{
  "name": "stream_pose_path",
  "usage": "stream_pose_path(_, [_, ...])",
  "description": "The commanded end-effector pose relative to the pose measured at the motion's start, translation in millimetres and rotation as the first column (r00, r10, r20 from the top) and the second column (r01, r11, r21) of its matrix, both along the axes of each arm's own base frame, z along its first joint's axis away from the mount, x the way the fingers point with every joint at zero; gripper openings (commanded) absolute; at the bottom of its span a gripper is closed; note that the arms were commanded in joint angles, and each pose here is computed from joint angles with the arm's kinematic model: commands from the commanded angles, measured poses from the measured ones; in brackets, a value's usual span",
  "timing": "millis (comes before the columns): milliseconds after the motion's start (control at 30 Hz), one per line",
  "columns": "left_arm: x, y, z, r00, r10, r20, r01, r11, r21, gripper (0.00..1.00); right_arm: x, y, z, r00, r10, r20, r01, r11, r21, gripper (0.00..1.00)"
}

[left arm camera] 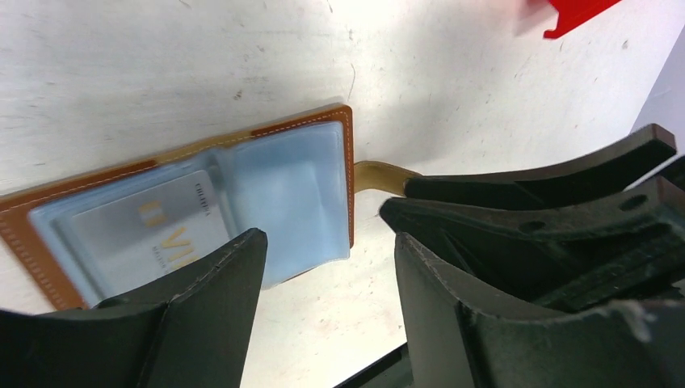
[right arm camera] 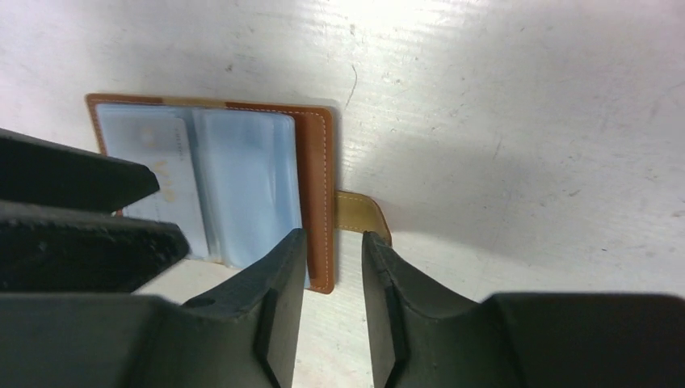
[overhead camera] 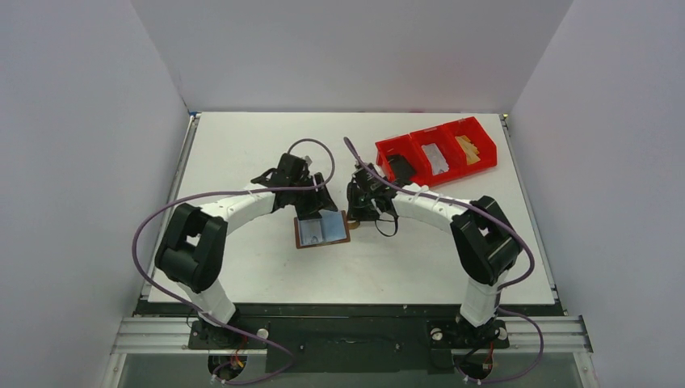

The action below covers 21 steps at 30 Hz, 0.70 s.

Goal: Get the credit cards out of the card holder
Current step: Remove the credit card from the card holder.

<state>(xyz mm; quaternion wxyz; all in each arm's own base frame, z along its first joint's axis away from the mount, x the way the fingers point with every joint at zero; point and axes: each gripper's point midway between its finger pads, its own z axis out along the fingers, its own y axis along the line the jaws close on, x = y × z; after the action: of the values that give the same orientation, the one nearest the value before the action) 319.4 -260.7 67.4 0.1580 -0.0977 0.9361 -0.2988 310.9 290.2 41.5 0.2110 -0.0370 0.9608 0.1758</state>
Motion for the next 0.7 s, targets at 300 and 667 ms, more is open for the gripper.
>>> stream_pose_path(300, [6,70,25,0.987,0.125,0.097,-0.134,0.988,0.083,0.42,9,20,73,0.992,0.02,0.126,-0.033,0.995,0.095,0.41])
stream_pose_path(667, [-12,83,-7,0.989,0.146,0.032,-0.149,0.98,0.133,0.0,-4,84,53,0.987,0.154,0.055,-0.161,0.972,0.169,0.33])
